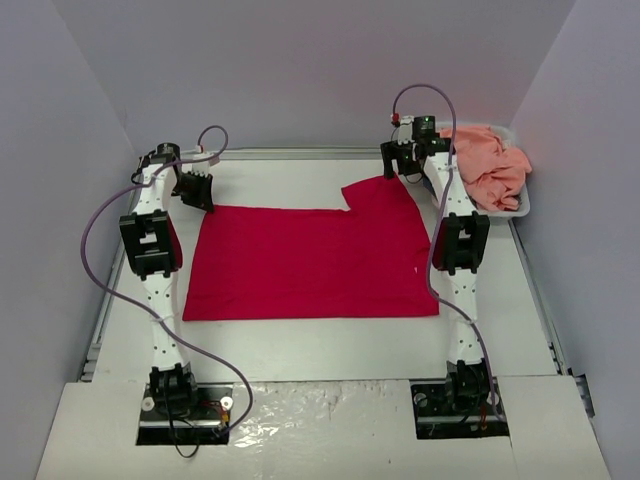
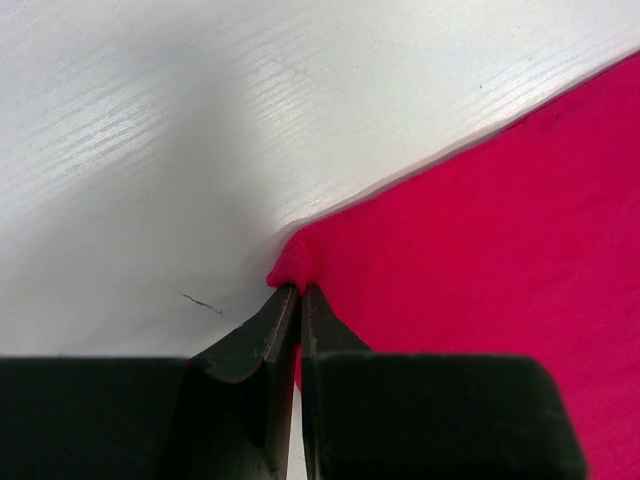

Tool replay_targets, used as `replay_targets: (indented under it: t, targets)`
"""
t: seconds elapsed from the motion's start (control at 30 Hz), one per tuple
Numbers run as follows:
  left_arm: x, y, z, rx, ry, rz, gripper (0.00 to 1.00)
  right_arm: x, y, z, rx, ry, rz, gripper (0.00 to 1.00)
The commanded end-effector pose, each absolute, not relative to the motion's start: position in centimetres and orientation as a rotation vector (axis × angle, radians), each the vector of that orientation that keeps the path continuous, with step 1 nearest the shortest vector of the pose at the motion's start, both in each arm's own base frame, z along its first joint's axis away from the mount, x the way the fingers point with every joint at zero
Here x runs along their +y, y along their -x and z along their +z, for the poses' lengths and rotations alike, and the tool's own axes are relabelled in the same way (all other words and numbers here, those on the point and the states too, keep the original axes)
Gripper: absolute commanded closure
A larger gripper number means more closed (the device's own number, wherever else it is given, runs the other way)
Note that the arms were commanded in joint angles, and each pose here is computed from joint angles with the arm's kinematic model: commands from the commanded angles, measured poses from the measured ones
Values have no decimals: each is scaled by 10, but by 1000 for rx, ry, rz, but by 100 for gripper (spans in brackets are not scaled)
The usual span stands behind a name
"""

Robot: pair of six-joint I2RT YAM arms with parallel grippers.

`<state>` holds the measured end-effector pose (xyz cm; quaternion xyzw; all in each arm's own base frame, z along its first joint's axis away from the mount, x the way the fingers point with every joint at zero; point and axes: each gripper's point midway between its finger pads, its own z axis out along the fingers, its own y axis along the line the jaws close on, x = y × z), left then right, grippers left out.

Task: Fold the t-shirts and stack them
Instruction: Grap the side of the flattened tshirt furthest away from the robot with both arms

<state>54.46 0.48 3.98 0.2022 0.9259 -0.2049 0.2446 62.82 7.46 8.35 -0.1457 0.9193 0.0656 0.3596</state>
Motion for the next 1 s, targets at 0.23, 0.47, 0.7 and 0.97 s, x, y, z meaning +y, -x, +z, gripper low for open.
replay_targets:
  t: [0.23,0.47,0.7,0.97]
  targets:
    - [5,-547,65,2502,-552,-511,98,85,-644,81,2326,313,251,21]
    - [6,-545,66,2504,-562,-510,97,82,-655,78,2286,288,266,9]
    - [3,-546,67,2503,-561,-512,98,72,-663,70,2275,215,311,3]
    - [0,-543,62,2520,-571,-515,98,66,-664,49,2295,123,431,1]
